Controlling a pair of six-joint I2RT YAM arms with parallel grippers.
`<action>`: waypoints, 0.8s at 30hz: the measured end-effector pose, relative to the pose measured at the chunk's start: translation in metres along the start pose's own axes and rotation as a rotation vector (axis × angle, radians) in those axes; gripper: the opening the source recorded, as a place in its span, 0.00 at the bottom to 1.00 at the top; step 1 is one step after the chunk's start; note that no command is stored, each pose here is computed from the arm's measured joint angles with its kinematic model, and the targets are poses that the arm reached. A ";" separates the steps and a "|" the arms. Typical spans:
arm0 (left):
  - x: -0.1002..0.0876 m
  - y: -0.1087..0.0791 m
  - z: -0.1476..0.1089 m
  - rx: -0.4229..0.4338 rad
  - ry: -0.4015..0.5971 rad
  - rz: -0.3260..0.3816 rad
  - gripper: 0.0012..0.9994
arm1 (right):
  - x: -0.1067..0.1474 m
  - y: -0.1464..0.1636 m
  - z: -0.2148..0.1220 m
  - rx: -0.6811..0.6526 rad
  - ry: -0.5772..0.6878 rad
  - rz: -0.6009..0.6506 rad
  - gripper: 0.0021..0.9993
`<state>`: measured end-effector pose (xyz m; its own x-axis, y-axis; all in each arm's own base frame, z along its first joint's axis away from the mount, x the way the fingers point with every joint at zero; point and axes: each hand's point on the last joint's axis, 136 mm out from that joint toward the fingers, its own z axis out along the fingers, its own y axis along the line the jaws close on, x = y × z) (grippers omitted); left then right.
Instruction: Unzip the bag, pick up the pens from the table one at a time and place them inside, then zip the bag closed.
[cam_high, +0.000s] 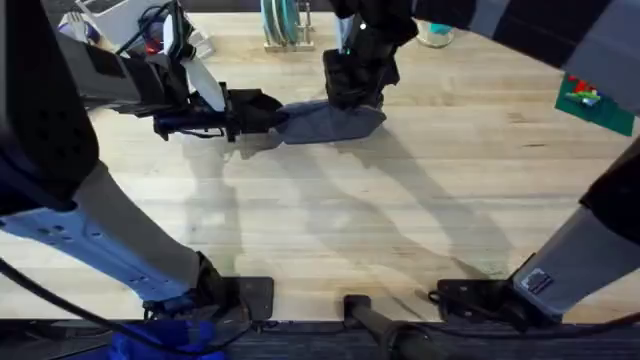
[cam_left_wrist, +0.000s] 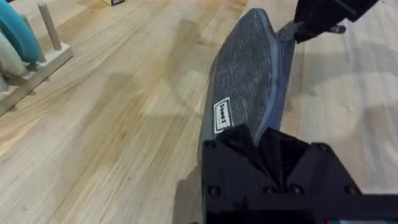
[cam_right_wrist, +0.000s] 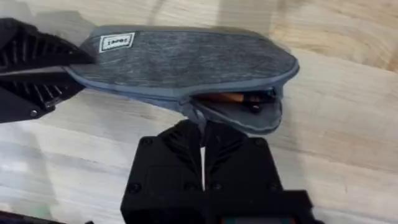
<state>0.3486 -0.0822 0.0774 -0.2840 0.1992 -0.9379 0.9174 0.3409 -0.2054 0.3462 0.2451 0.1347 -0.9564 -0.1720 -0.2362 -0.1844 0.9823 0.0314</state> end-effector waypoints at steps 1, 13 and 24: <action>0.000 0.000 0.000 0.000 0.000 0.000 0.04 | 0.000 -0.002 0.000 0.000 0.004 0.002 0.03; 0.000 0.000 0.000 0.000 0.001 -0.002 0.04 | 0.003 -0.021 0.001 -0.044 0.072 0.031 0.03; 0.000 0.000 0.000 -0.001 0.001 -0.005 0.04 | 0.002 -0.036 0.001 -0.085 0.110 0.073 0.03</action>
<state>0.3485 -0.0819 0.0772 -0.2888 0.1985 -0.9366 0.9157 0.3427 -0.2097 0.3509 0.2091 0.1322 -0.9862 -0.1119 -0.1222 -0.1275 0.9835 0.1280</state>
